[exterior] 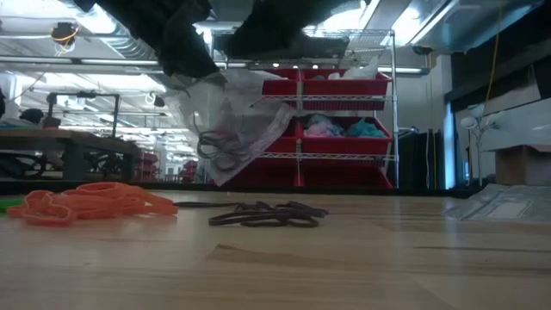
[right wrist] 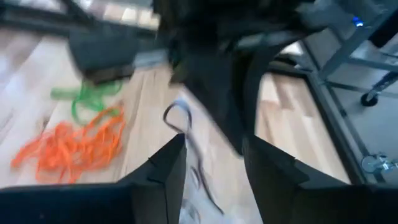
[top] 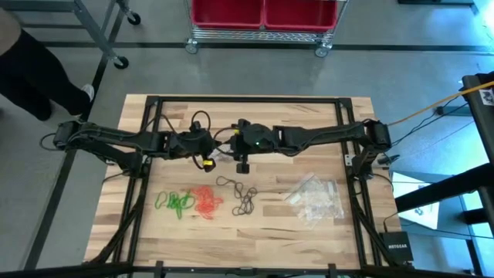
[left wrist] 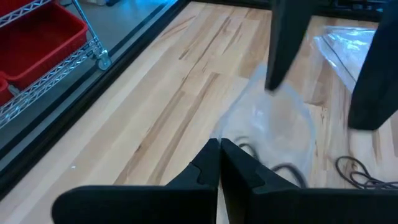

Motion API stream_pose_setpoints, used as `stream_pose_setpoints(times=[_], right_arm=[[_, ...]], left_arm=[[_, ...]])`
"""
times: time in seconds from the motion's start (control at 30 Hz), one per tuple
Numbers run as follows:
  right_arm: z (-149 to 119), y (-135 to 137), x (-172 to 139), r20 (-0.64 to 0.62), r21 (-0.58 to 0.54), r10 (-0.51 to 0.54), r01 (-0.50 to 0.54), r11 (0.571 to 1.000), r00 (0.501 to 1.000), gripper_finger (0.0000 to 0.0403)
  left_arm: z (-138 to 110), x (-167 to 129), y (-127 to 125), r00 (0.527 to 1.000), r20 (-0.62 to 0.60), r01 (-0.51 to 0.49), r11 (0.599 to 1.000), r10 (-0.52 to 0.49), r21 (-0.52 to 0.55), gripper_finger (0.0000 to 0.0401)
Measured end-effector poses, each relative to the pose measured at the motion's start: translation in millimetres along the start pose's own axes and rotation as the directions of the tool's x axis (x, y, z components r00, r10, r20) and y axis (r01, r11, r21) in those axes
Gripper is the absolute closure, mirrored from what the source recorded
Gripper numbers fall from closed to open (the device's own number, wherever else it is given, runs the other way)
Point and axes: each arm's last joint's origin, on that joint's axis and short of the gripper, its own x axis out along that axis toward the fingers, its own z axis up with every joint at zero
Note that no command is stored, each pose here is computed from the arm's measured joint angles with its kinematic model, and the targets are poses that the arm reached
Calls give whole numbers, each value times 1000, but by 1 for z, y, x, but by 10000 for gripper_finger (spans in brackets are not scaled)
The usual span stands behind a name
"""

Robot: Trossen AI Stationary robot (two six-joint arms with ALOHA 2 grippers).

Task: Sort rubber bands
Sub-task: Put the black rubber band into the transparent zip bag

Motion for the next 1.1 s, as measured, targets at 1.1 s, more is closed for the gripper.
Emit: stream_pose_setpoints(times=[1.1], right_arm=[[-17,15,45,31,-251,-117,121,960,993,392]], left_arm=[[1,0,0,1000,8,-1,1000,1,-8,401]])
